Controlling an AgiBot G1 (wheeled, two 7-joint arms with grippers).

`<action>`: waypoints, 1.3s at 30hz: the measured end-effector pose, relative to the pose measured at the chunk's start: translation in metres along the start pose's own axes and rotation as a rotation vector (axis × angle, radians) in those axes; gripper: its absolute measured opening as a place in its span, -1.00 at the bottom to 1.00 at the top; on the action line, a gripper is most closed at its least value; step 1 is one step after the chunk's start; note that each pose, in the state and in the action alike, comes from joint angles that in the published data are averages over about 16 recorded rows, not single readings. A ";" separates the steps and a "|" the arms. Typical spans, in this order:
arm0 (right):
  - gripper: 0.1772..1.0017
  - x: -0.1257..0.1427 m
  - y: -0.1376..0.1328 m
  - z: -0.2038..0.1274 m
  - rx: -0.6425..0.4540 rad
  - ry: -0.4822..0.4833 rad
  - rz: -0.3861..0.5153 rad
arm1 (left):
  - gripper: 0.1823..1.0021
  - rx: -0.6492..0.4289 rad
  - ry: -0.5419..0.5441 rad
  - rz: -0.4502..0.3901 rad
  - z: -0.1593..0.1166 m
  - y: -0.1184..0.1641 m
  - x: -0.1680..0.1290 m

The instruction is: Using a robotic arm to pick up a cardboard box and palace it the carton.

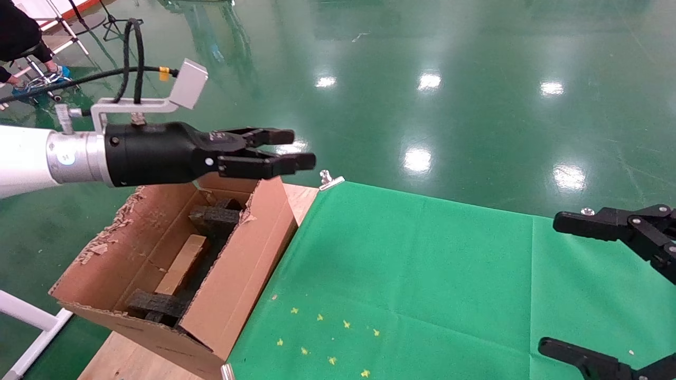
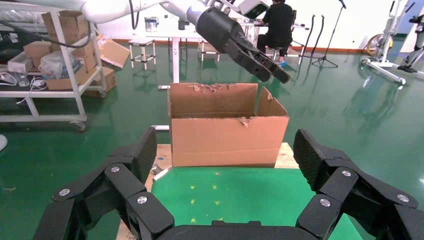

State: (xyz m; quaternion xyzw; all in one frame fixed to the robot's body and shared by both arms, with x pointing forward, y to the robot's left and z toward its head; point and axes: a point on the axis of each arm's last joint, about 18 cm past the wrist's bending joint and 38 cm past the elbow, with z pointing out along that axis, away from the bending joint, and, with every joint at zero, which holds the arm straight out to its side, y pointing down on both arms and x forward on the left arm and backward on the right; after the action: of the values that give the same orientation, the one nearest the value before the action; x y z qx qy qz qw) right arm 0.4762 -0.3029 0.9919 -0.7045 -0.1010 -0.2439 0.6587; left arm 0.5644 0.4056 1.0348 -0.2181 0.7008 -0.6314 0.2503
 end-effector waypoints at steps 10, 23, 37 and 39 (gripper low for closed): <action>1.00 0.000 0.000 0.000 0.000 0.000 0.000 | 1.00 0.046 0.144 0.150 0.018 0.008 0.040; 1.00 0.000 0.000 0.000 0.000 0.000 0.000 | 1.00 0.131 0.328 0.333 0.030 0.021 0.100; 1.00 0.000 0.000 0.000 0.000 0.000 0.000 | 1.00 0.202 0.448 0.443 0.029 0.031 0.143; 1.00 0.000 0.000 0.000 0.000 0.001 0.000 | 1.00 0.204 0.451 0.445 0.029 0.031 0.144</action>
State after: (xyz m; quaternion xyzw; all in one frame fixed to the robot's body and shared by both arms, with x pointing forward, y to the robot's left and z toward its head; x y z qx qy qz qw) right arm 0.4763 -0.3030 0.9920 -0.7044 -0.1008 -0.2440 0.6589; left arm 0.4701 0.2968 0.9905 0.1118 0.7023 -0.6604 0.2412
